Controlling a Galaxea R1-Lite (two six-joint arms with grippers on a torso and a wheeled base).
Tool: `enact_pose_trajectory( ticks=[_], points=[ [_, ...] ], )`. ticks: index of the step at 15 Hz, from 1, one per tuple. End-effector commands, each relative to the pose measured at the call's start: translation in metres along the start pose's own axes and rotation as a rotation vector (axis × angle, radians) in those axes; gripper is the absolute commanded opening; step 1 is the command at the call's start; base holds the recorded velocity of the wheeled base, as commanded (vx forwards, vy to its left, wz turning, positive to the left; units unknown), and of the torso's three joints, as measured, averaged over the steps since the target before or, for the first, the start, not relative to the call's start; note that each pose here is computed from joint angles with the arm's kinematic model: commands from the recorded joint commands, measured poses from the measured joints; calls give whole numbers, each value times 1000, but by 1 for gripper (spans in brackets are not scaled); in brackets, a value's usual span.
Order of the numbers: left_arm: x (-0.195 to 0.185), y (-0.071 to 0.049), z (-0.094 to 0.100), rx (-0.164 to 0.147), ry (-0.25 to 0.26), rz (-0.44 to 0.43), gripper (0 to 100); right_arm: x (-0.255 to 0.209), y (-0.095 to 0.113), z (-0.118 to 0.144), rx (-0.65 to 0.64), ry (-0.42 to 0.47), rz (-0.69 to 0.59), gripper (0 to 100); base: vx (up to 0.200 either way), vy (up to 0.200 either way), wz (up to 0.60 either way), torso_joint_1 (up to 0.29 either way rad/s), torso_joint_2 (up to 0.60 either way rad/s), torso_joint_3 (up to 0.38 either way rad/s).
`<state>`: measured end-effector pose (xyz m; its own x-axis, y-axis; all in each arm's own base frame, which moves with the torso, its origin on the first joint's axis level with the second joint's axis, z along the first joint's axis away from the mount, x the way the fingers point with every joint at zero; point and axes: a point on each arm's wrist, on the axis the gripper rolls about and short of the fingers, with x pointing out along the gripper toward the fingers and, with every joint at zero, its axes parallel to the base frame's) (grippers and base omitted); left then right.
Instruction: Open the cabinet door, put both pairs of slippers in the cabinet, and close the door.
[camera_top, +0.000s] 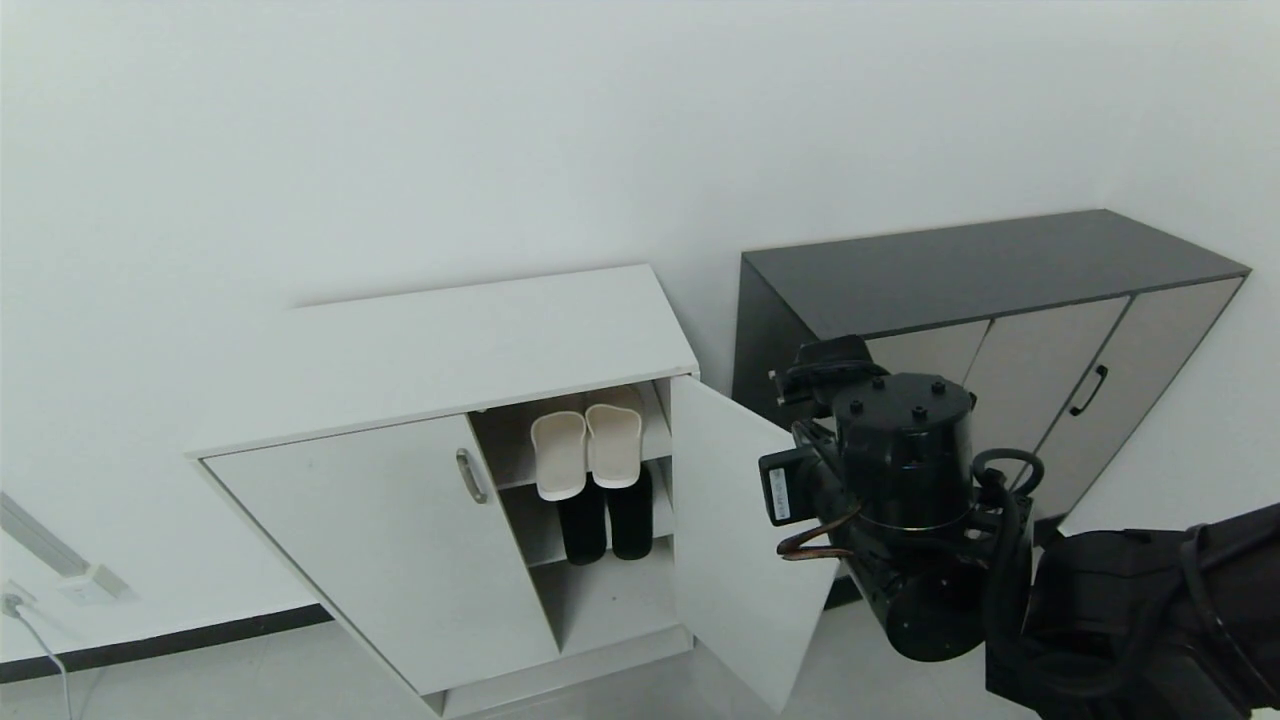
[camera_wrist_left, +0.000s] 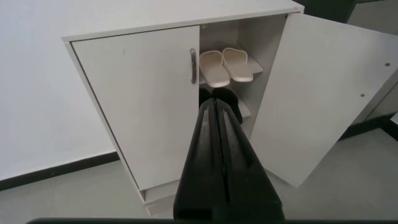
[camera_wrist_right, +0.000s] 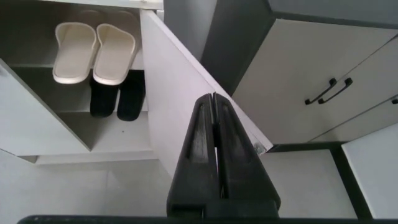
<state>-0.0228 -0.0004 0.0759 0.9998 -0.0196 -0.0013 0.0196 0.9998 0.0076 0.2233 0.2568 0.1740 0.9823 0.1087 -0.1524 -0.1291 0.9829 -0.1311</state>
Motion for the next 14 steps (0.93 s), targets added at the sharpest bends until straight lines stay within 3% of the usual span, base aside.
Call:
enact_pose_trajectory(
  ticks=[1,4,7,11,14],
  points=[
    [0,0,0,-2,0,0,0,0,0,0,-1,1,1,0,-200,0,0,22,-7,-17],
    [0,0,0,0,0,0,0,2,-1,0,0,2,10,0,-200,0,0,9,-6,-1],
    [0,0,0,0,0,0,0,9,-7,4,27,-18,6,0,0,0,0,0,0,0],
    [0,0,0,0,0,0,0,41,-37,22,81,-52,19,0,0,0,0,0,0,0],
    [0,0,0,0,0,0,0,71,-59,28,97,-5,10,0,0,0,0,0,0,0]
  ],
)
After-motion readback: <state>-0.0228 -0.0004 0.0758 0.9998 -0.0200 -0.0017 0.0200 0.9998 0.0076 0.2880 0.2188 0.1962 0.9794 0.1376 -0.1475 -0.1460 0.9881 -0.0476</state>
